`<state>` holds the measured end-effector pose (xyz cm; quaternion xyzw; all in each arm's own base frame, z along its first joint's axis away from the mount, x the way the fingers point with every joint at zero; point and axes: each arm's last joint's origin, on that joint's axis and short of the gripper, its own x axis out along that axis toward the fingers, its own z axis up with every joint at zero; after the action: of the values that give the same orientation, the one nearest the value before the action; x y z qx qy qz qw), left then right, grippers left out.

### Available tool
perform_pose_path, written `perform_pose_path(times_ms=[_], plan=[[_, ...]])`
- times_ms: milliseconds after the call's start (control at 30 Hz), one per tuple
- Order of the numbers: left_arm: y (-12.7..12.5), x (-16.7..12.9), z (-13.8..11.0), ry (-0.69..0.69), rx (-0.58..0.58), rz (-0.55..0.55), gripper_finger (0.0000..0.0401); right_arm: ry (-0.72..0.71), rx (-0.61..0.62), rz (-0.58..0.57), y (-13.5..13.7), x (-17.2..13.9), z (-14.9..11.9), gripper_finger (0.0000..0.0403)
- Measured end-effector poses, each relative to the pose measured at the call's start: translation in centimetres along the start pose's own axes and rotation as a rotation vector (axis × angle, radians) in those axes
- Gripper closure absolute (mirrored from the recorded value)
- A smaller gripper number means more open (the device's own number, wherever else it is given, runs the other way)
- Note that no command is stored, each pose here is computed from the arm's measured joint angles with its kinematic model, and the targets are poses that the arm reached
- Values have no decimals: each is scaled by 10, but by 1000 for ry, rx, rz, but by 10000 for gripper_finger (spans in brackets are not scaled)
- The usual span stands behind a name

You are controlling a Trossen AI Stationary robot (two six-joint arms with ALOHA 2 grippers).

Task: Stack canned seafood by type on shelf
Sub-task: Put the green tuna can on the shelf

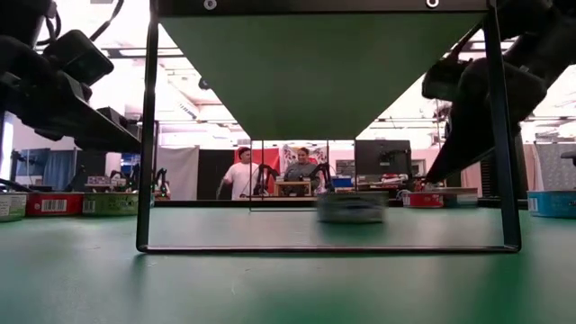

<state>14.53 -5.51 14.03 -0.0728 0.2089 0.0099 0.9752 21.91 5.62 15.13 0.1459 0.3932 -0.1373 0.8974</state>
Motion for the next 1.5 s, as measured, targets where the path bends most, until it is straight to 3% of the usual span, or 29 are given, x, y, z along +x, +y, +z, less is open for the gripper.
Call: perform_pose_path(times_ms=[167,333,500,667,900,1167,1333,1500], plan=[[-5,10,2,55,24,4,205,50,-9,-56,-5,-1,-9,339],[-7,24,5,106,54,33,189,34,35,-74,-10,3,-19,257],[0,41,6,112,72,114,192,-162,7,-81,-17,11,-31,174],[3,56,4,63,100,129,205,-322,23,17,-23,21,-44,118],[7,75,-3,20,139,95,207,-271,-19,-24,-19,45,-53,79],[28,98,-9,8,108,133,168,-243,-16,-47,-6,71,-45,37],[38,119,-6,36,109,122,139,-233,-20,-24,-7,73,-45,30],[40,145,-5,50,130,104,123,-290,-136,-42,-5,74,-42,30]])
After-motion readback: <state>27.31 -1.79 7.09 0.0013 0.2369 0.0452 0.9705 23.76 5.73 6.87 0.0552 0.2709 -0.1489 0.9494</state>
